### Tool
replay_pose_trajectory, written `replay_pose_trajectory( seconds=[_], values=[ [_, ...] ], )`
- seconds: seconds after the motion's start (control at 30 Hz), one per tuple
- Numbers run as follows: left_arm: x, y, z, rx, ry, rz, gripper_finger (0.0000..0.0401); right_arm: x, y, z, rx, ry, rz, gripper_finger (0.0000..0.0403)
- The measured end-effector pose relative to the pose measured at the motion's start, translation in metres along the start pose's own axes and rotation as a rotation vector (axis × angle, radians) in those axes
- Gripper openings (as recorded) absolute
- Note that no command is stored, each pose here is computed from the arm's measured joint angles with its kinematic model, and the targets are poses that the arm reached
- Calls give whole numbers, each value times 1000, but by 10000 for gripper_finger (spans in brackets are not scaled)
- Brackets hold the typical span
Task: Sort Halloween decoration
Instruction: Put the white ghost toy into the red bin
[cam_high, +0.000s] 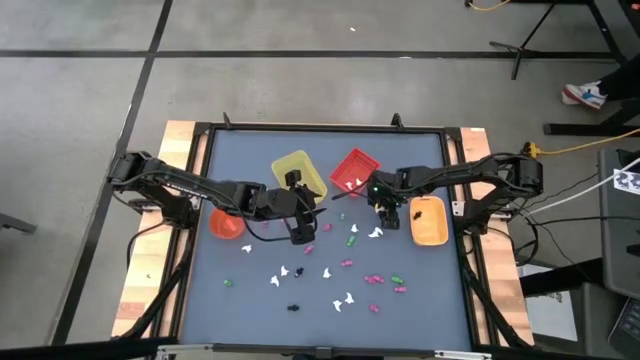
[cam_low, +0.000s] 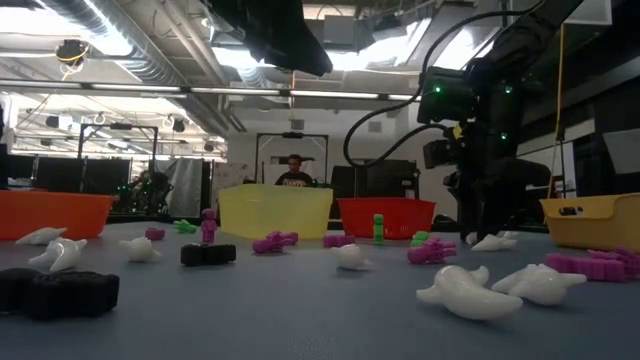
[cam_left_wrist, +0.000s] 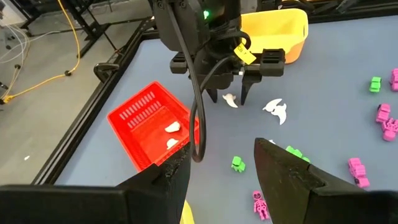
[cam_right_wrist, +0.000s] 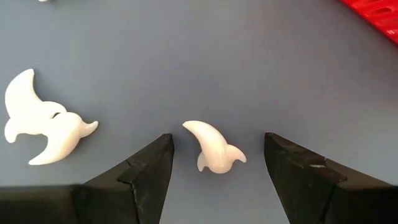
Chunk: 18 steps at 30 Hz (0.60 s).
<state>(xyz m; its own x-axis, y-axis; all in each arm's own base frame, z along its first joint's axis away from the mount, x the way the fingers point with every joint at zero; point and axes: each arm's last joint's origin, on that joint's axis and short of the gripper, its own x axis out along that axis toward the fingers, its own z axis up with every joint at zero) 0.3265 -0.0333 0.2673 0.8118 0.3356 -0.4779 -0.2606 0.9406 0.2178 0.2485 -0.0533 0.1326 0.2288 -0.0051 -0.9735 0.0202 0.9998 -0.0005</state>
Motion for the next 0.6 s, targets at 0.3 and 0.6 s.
replay_pose_trajectory(
  seconds=[0.3,0.6],
  values=[
    [0,0,0,0,1,0,160,1,0,-1,0,7,-2,242],
    [0,0,0,1,1,0,160,1,0,-1,-1,9,2,157]
  ],
)
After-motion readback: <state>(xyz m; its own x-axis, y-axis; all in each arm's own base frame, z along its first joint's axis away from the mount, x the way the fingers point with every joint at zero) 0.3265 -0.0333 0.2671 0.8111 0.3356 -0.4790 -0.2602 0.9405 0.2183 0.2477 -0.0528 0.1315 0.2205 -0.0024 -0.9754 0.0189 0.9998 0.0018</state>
